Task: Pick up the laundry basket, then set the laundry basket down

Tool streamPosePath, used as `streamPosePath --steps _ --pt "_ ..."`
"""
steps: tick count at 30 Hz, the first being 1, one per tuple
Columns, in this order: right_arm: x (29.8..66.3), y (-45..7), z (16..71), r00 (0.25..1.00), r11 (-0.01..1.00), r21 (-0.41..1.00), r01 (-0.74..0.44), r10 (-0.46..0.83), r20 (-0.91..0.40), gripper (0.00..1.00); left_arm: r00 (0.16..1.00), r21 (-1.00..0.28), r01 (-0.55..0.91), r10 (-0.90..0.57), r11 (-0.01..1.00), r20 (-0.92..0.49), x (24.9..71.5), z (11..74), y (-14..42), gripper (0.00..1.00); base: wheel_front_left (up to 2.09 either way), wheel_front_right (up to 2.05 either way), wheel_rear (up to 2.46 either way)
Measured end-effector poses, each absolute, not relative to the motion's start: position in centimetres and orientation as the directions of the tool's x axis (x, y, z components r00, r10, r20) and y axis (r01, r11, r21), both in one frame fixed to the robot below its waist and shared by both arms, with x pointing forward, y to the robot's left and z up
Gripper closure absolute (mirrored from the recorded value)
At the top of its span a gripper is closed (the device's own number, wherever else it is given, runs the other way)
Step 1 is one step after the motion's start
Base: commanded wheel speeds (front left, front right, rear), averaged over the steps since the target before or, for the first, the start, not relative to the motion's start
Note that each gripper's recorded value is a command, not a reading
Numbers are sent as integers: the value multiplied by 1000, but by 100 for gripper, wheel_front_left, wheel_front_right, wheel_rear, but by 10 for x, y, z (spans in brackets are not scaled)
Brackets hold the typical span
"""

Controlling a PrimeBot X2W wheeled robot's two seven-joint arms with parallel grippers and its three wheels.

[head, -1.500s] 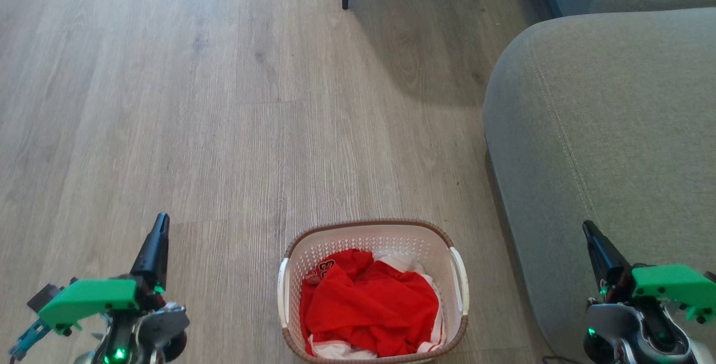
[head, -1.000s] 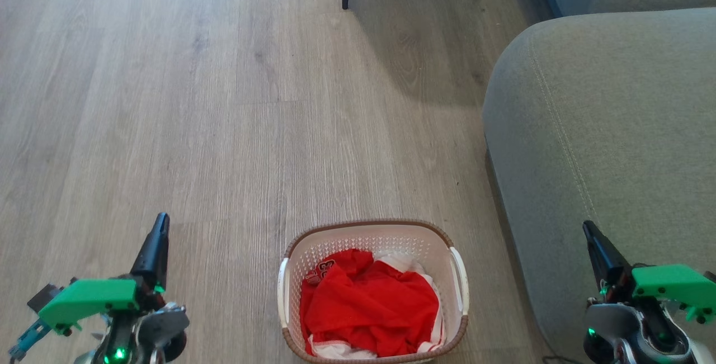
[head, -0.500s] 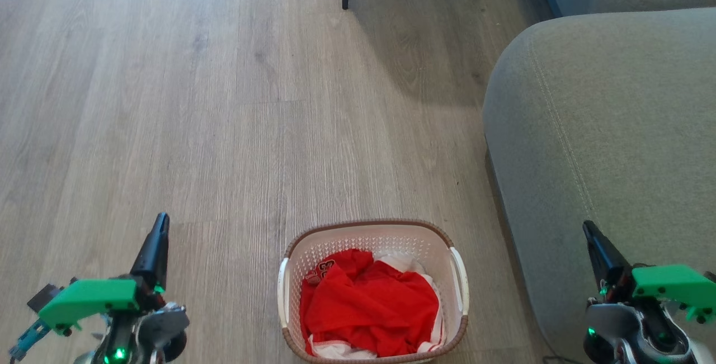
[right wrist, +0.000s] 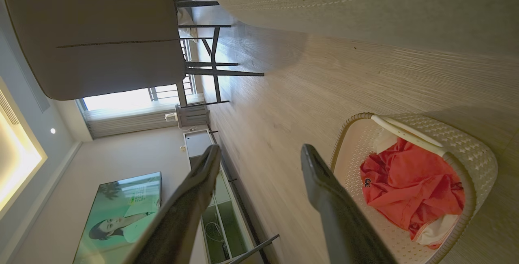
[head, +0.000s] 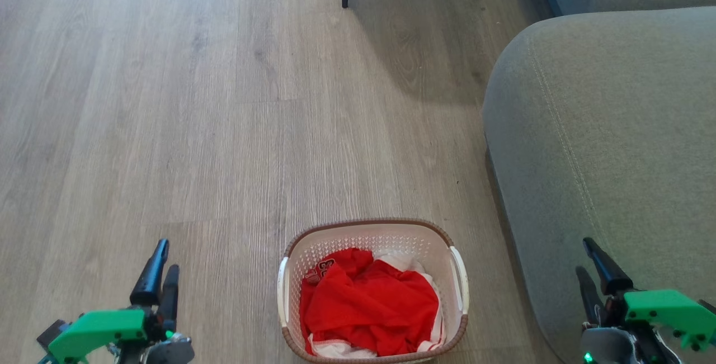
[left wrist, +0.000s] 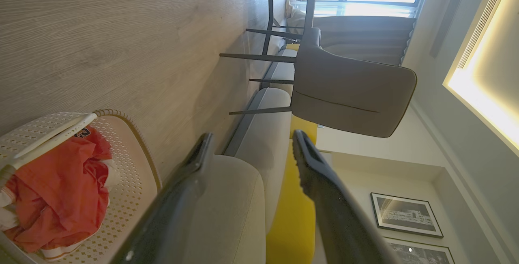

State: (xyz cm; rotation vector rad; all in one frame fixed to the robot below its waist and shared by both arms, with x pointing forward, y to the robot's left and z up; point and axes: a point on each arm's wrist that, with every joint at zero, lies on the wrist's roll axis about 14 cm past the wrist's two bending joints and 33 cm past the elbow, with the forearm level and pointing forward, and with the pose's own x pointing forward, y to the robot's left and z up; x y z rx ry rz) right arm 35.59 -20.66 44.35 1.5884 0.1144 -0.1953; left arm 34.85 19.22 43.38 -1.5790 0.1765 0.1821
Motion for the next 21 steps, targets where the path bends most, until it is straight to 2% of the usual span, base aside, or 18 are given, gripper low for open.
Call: streamPosePath --steps 12,21 --pt "359 -211 451 982 43 983 178 -77 -174 0 980 -980 -198 34 29 -197 355 443 197 0 0 0 0" --pt "364 -214 461 985 155 975 156 -93 -143 0 982 -980 -183 56 74 -179 357 449 201 0 0 0 0"
